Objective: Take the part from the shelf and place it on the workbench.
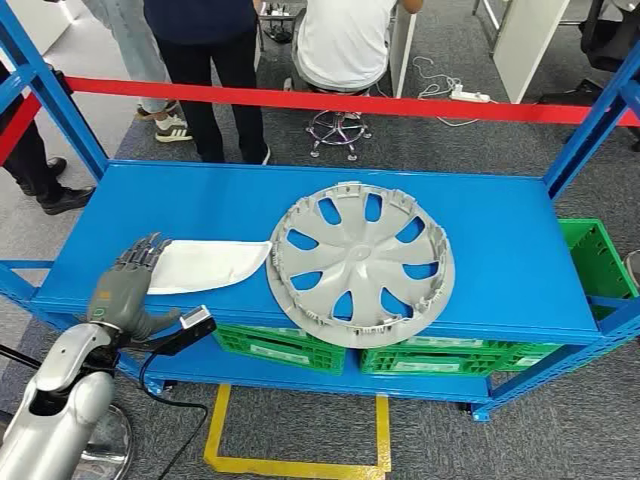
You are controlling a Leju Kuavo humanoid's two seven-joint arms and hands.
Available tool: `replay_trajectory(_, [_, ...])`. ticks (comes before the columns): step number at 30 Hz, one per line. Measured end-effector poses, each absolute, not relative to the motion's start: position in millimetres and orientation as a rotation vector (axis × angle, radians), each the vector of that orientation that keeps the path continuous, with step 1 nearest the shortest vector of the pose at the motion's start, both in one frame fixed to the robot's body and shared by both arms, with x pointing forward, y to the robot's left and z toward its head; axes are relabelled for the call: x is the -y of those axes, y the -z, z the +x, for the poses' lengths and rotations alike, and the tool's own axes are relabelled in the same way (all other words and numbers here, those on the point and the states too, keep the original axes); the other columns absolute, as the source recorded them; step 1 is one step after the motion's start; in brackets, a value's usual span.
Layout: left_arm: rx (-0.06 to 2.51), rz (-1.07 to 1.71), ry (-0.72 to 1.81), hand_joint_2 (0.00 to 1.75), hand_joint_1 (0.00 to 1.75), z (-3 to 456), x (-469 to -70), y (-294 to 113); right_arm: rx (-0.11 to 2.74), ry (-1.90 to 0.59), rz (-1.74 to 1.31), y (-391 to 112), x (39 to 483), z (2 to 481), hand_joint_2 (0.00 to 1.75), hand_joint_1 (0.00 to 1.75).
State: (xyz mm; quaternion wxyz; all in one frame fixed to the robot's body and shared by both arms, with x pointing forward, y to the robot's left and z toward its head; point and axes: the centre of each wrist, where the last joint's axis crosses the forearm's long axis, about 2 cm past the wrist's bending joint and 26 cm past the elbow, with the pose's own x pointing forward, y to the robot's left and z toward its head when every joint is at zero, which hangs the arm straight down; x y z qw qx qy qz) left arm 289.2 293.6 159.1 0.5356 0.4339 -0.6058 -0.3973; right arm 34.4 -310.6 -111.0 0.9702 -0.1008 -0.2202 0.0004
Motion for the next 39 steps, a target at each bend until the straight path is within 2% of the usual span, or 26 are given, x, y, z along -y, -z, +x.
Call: replay_trajectory(39, [1.249, 1.026, 0.991, 1.75, 0.01, 350.7, -302.4, -132.5, 0.460, -0.086, -0.203, 107.9, 307.1, 62.1, 1.75, 0.00])
